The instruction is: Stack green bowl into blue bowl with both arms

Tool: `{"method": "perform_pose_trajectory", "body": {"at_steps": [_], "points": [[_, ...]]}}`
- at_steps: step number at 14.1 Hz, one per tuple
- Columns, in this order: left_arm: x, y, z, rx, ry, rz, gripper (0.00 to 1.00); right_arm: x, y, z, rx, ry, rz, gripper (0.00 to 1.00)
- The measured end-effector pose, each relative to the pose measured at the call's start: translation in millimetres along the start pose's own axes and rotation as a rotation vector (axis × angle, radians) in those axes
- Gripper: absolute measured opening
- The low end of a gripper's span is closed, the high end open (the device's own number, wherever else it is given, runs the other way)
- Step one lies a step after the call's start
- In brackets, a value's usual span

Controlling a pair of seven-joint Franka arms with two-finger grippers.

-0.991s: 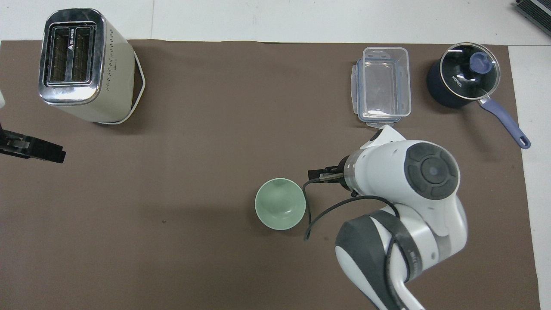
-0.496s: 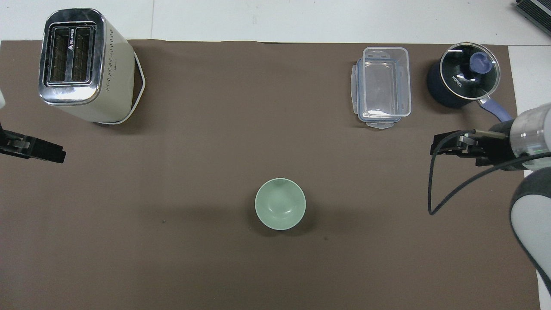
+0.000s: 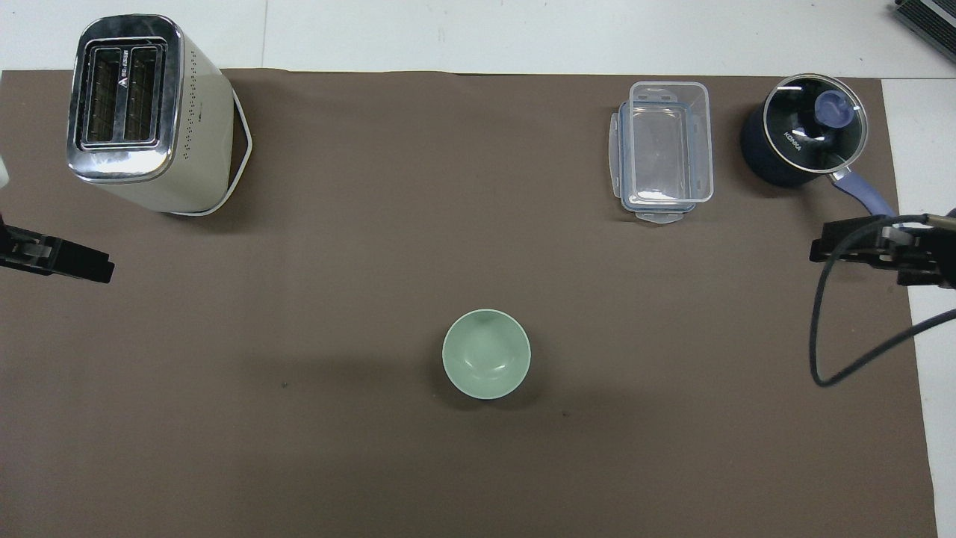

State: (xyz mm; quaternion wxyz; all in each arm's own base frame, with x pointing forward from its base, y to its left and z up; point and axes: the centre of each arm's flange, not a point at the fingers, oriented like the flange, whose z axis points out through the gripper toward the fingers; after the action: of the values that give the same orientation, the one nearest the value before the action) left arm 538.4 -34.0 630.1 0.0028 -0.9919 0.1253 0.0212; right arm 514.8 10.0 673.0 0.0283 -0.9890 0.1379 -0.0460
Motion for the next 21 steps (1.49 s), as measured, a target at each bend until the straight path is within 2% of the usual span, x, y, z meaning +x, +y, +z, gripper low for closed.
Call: {"method": "perform_pose_trajectory", "body": {"at_steps": [4, 7, 13, 21], "points": [[0.1, 0.4, 0.0, 0.000, 0.000, 0.001, 1.00, 5.3, 54.6, -27.1, -0.005, -0.005, 0.076, 1.00], [0.2, 0.9, 0.0, 0.000, 0.000, 0.002, 1.00, 8.0, 77.1, -26.4, -0.016, -0.015, 0.030, 1.00], [0.3, 1.6, 0.0, 0.000, 0.000, 0.003, 1.00, 10.2, 55.5, 16.5, -0.034, -0.086, -0.021, 1.00], [0.4, 2.0, 0.0, 0.000, 0.000, 0.004, 1.00, 11.3, 59.4, 11.2, -0.066, -0.066, -0.058, 1.00]]}}
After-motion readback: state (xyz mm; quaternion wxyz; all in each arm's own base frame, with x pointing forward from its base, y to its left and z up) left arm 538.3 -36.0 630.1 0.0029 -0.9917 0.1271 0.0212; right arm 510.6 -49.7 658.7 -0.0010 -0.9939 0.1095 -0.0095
